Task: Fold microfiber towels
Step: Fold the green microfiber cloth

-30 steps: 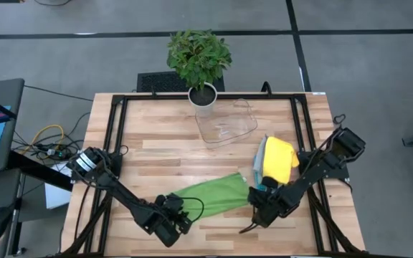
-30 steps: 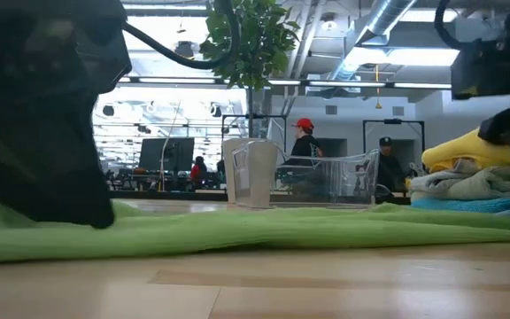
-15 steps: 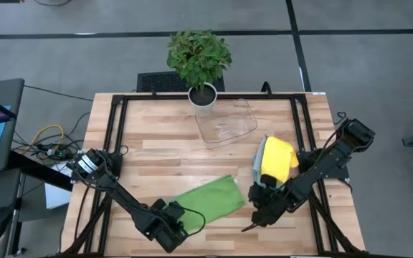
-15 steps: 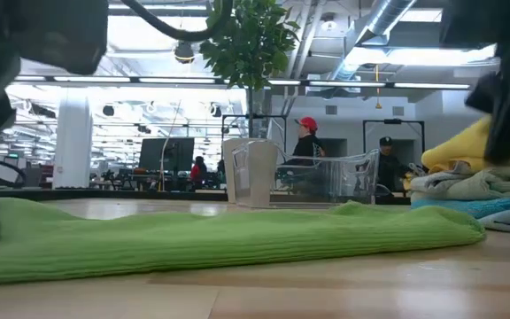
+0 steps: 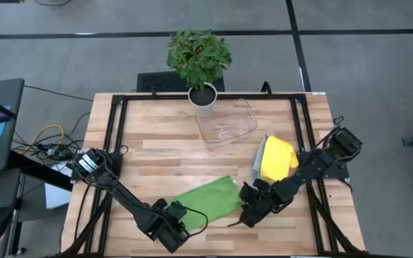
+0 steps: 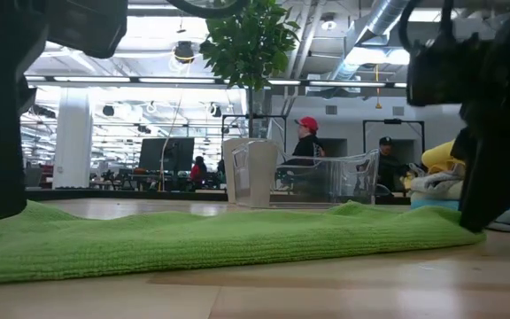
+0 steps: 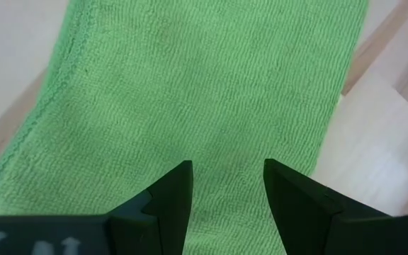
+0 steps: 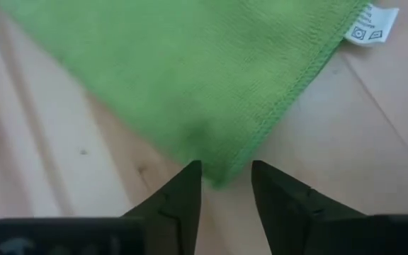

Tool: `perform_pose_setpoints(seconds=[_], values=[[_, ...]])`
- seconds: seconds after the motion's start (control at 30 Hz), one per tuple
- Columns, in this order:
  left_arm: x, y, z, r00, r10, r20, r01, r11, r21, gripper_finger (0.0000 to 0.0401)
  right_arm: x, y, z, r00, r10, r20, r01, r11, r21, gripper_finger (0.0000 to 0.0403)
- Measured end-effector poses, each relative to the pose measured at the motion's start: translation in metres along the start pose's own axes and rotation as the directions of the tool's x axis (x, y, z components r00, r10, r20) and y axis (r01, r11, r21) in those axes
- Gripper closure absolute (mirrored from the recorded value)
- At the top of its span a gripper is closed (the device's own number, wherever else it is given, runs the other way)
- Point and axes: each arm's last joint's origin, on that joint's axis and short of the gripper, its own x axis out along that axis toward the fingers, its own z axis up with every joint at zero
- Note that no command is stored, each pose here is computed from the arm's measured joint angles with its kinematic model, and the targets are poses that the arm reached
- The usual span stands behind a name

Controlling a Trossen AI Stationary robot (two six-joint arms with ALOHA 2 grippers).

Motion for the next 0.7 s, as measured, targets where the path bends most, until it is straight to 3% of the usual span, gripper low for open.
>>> perform_pose_setpoints(seconds=[0.3, 0.53, 0.7], values=[[-0.001, 0.0, 0.0, 1.0, -0.001, 0.002, 0.001, 1.0, -0.002, 0.0235, 0.014, -0.005, 0.003, 0.999, -0.033, -0.026, 0.034, 0.999, 0.017, 0.0265], [0.0, 0.001, 0.004, 0.998, 0.009, 0.063, -0.007, 1.0, -0.027, 0.0235, 0.014, -0.006, 0.002, 0.998, -0.029, -0.053, 0.032, 0.999, 0.044, 0.0382], [0.001, 0.001, 0.01, 0.997, 0.013, 0.076, -0.009, 0.999, -0.045, 0.0235, 0.012, -0.001, 0.01, 0.997, -0.016, -0.07, 0.019, 0.999, 0.04, 0.038]])
